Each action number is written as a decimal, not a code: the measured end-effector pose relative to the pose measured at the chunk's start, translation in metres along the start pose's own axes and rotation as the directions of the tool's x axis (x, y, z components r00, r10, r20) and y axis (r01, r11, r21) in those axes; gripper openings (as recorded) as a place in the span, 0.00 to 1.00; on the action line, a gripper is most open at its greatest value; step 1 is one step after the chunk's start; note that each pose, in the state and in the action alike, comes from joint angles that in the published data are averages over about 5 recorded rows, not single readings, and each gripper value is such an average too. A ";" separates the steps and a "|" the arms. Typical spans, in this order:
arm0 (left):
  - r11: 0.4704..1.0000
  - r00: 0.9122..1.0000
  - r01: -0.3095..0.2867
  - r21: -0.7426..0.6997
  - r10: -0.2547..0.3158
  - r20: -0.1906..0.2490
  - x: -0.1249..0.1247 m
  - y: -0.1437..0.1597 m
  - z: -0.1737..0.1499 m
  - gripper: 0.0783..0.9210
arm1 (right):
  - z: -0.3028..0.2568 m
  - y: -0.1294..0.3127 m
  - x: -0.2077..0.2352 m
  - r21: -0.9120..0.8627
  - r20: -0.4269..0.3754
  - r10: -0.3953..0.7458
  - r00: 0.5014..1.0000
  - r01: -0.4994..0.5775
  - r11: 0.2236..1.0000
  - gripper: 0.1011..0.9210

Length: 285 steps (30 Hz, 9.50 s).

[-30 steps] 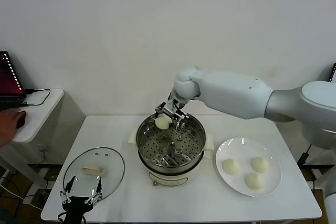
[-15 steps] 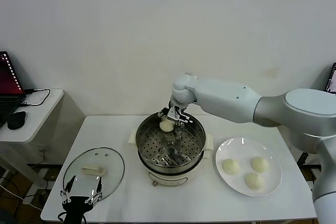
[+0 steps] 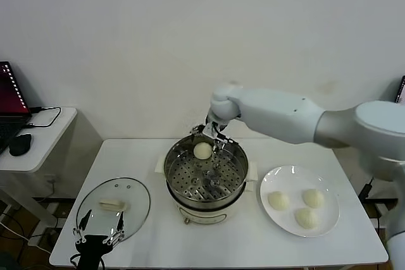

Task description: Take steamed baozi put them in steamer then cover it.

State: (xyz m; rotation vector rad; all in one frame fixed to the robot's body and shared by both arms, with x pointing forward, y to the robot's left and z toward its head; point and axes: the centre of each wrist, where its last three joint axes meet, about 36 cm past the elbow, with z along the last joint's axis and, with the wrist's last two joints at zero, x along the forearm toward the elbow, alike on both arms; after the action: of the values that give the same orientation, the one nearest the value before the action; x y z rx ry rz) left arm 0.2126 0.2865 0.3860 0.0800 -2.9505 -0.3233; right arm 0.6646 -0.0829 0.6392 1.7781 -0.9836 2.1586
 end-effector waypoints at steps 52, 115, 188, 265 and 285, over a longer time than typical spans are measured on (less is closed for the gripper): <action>1.000 1.000 -0.003 -0.009 0.003 0.024 0.006 -0.005 -0.010 0.88 | 0.038 0.308 -0.044 -0.699 -0.036 -0.182 0.983 0.105 0.707 0.88; 1.000 0.998 -0.023 0.011 0.022 0.060 -0.011 -0.008 -0.014 0.88 | 0.017 0.121 0.124 -0.691 -0.056 0.079 0.995 -0.095 0.717 0.54; 1.000 0.997 -0.027 -0.013 0.028 0.068 -0.008 -0.007 -0.017 0.88 | 0.025 0.241 0.090 -0.635 -0.025 -0.157 0.987 0.106 0.766 0.88; 1.000 0.998 -0.011 -0.021 0.013 0.063 -0.008 -0.001 -0.015 0.88 | 0.096 0.234 0.083 -0.693 -0.133 -0.011 0.991 -0.085 0.716 0.58; 1.000 0.998 0.023 -0.015 -0.022 0.052 -0.008 0.009 -0.012 0.88 | 0.002 0.057 0.041 -0.334 0.093 0.047 0.995 -0.013 0.943 0.63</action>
State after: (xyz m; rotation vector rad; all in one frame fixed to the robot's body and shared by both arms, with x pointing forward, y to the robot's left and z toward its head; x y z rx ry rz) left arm 0.2226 0.2934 0.3980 0.1047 -2.9996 -0.3573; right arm 0.6254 -0.1388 0.6559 1.7256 -1.3175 1.7987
